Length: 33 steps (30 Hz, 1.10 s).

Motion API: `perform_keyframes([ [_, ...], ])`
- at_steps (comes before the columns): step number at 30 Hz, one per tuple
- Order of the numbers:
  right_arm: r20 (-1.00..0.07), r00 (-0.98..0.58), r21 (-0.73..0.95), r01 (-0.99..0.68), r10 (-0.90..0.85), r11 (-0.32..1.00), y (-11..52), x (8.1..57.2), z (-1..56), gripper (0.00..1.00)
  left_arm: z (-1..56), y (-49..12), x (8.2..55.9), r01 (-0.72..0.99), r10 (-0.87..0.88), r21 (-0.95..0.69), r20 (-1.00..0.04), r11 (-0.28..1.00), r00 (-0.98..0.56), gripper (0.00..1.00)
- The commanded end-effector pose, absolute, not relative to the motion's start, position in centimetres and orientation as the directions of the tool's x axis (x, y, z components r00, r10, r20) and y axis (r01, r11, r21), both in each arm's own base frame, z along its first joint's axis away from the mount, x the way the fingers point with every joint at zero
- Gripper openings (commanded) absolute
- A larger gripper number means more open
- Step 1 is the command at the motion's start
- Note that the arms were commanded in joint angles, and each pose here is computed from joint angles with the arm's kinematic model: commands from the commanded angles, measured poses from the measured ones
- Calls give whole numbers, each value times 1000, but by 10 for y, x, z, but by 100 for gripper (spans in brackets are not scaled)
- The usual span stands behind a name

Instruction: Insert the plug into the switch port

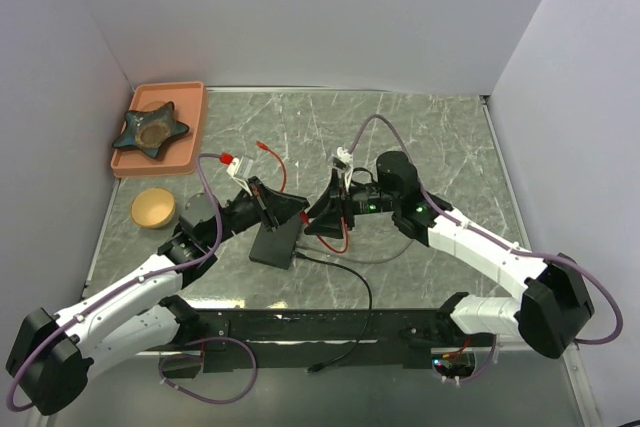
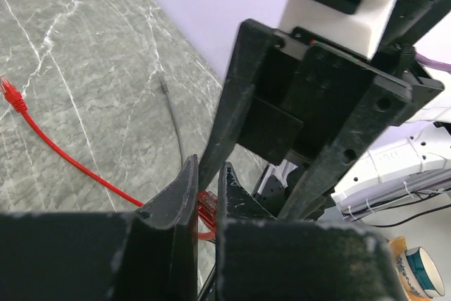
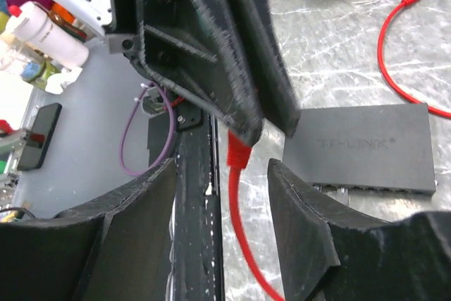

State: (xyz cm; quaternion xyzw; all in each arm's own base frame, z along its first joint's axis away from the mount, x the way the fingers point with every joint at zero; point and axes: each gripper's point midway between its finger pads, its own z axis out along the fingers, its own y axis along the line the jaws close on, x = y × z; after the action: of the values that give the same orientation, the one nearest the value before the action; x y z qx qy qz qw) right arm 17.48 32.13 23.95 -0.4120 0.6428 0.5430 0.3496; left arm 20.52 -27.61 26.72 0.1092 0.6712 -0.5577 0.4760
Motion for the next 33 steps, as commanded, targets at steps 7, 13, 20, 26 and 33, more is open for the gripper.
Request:
perform_keyframes([
  [7, -898, -430, 430, -903, -95, 17, 341, 190, 259, 48, 287, -275, 202, 713, -417, -626, -767, 316, -488, 1],
  [13, -901, -428, 426, -904, -71, 41, 339, 192, 264, 46, 286, -275, 205, 708, -414, -626, -769, 327, -488, 1],
  [20, -917, -396, 388, -914, -47, 118, 331, 198, 272, 48, 285, -276, 206, 706, -411, -627, -768, 328, -491, 1],
  [26, -911, -408, 398, -908, -56, 129, 331, 200, 268, 47, 284, -278, 206, 704, -411, -634, -763, 321, -499, 1],
  [33, -906, -417, 404, -904, -77, 139, 330, 200, 262, 43, 283, -278, 207, 703, -411, -632, -765, 327, -496, 1],
])
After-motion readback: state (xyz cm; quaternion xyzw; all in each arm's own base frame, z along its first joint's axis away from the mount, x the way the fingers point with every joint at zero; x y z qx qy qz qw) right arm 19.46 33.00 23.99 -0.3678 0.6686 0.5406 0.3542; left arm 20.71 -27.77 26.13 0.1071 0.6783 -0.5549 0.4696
